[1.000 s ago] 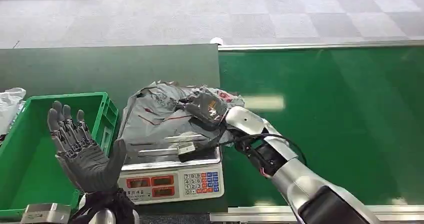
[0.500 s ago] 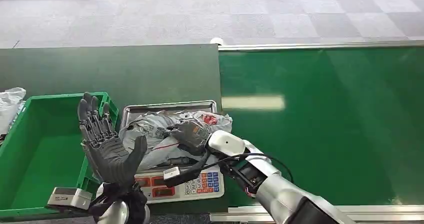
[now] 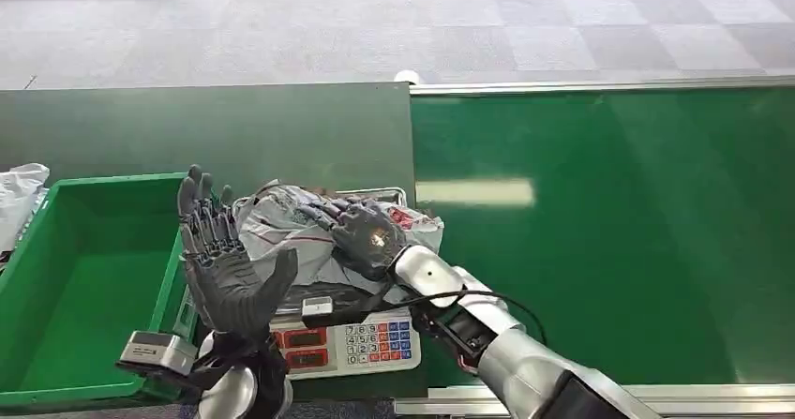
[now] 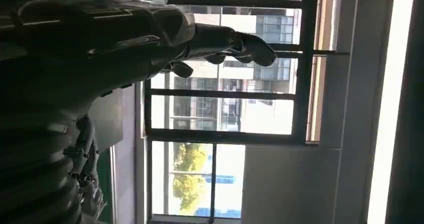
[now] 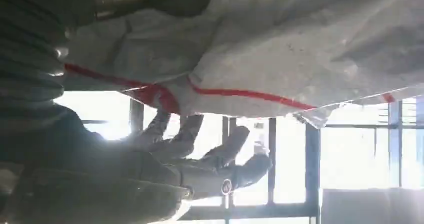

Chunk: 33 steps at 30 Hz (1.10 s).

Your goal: Moved the parcel from conveyor to table for the left to box.

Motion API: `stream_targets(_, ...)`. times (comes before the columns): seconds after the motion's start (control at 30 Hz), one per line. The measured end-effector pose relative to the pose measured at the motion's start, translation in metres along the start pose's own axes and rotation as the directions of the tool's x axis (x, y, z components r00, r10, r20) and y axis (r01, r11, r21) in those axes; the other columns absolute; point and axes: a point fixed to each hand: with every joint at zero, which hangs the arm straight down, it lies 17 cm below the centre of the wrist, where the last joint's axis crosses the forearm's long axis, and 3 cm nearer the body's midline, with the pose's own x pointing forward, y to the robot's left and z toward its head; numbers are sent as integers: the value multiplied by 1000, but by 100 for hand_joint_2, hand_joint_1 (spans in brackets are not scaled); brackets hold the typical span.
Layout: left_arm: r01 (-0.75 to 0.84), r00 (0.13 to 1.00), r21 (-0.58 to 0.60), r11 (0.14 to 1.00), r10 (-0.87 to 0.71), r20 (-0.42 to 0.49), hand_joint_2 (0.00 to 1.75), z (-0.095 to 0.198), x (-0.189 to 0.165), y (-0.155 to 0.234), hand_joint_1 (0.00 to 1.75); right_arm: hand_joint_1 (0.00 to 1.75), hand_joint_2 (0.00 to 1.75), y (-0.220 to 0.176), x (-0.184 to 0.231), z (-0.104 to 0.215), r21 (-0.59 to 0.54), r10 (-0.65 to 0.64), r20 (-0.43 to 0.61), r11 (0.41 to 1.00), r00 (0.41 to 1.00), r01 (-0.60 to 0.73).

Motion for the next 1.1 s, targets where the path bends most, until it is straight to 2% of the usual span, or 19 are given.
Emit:
stream_targets(0.3, 1, 1000, -14, 1000, -1, -15, 175, 2, -7, -3, 0, 0, 175, -10, 0, 3, -66, -24, 19, 997, 1000, 25)
stream_targets(0.43, 1, 1000, -17, 1000, -1, -20, 175, 3, -9, -4, 0, 0, 175, -23, 5, 8, -157, -131, 51, 978, 990, 137)
stream_targets(0.7, 5, 1000, -16, 1000, -6, -26, 175, 4, -11, -3, 0, 0, 175, -56, -13, 12, -332, -317, 26, 892, 948, 307)
stream_targets(0.83, 14, 1000, -7, 1000, -15, -26, 175, 4, -12, -1, 0, 0, 175, -74, -29, 13, -422, -503, 17, 780, 864, 463)
stream_targets(0.93, 18, 999, -2, 1000, -18, -26, 175, 4, -12, 1, 0, 0, 175, -92, -33, 13, -471, -530, 43, 737, 847, 485)
stream_targets(1.03, 19, 999, -1, 1000, -19, -28, 175, 4, -12, 1, 0, 0, 175, -108, -33, 13, -505, -486, 60, 739, 872, 446)
stream_targets(1.1, 21, 999, 0, 1000, -21, -28, 175, 4, -12, 2, 0, 0, 175, -114, -34, 12, -518, -523, 75, 707, 849, 481)
